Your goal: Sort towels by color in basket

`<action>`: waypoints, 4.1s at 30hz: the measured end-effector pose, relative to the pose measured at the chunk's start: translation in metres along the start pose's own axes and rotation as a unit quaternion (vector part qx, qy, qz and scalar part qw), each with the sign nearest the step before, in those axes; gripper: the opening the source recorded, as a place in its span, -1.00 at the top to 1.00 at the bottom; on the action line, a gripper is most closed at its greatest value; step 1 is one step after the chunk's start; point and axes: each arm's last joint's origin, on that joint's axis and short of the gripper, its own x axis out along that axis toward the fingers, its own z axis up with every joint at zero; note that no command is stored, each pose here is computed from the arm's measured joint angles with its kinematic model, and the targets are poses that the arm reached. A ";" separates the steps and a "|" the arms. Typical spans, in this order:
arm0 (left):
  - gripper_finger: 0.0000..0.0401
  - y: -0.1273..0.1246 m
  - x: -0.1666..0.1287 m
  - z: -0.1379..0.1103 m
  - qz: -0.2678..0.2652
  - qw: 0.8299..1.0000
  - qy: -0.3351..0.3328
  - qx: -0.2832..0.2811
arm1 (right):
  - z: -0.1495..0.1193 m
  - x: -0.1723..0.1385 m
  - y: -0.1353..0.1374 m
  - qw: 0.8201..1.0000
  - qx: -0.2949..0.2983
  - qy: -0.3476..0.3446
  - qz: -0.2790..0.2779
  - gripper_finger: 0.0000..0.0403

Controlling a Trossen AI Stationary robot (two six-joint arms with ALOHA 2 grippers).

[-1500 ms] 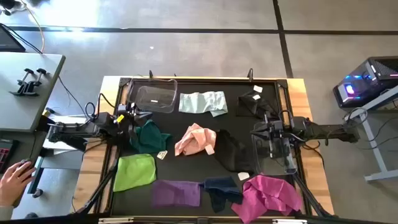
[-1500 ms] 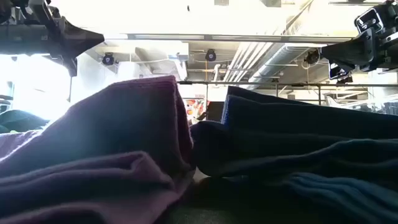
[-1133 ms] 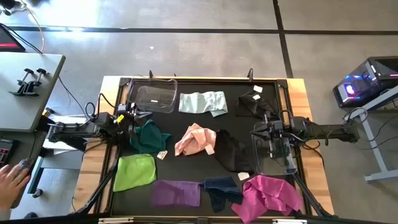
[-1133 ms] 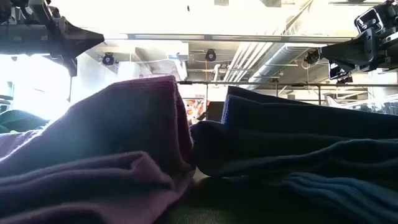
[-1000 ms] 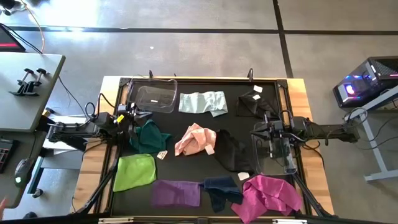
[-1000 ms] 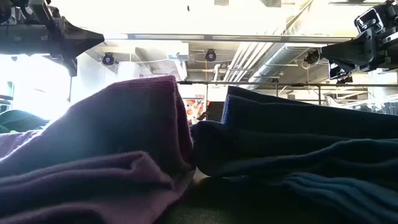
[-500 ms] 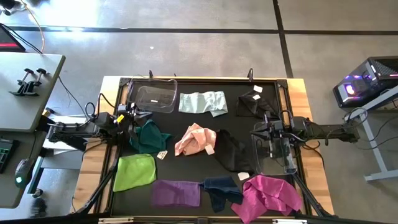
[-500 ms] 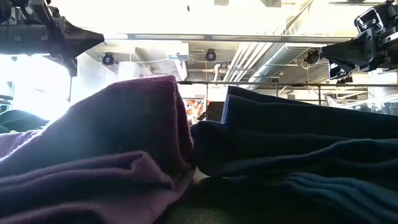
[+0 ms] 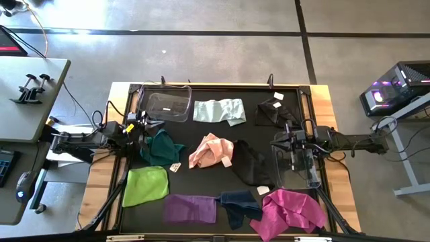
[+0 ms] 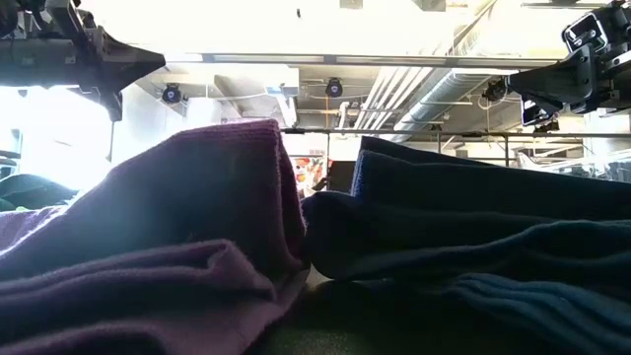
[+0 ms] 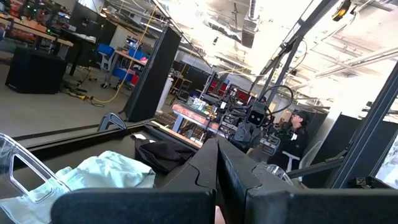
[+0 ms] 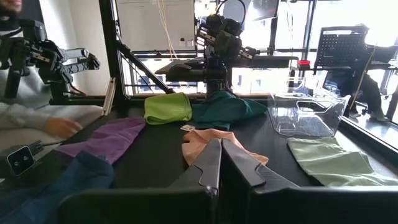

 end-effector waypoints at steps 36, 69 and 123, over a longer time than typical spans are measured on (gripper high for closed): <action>1.00 0.000 0.000 0.000 0.000 1.000 0.000 0.000 | 0.000 0.000 0.000 1.000 0.000 0.000 0.000 1.00; 1.00 0.000 0.000 0.001 -0.001 1.000 -0.003 -0.001 | 0.049 0.003 0.002 0.962 0.118 -0.245 0.036 1.00; 1.00 0.002 0.000 -0.005 0.012 1.000 0.022 0.014 | 0.053 0.210 0.011 0.817 0.226 0.506 -0.160 0.17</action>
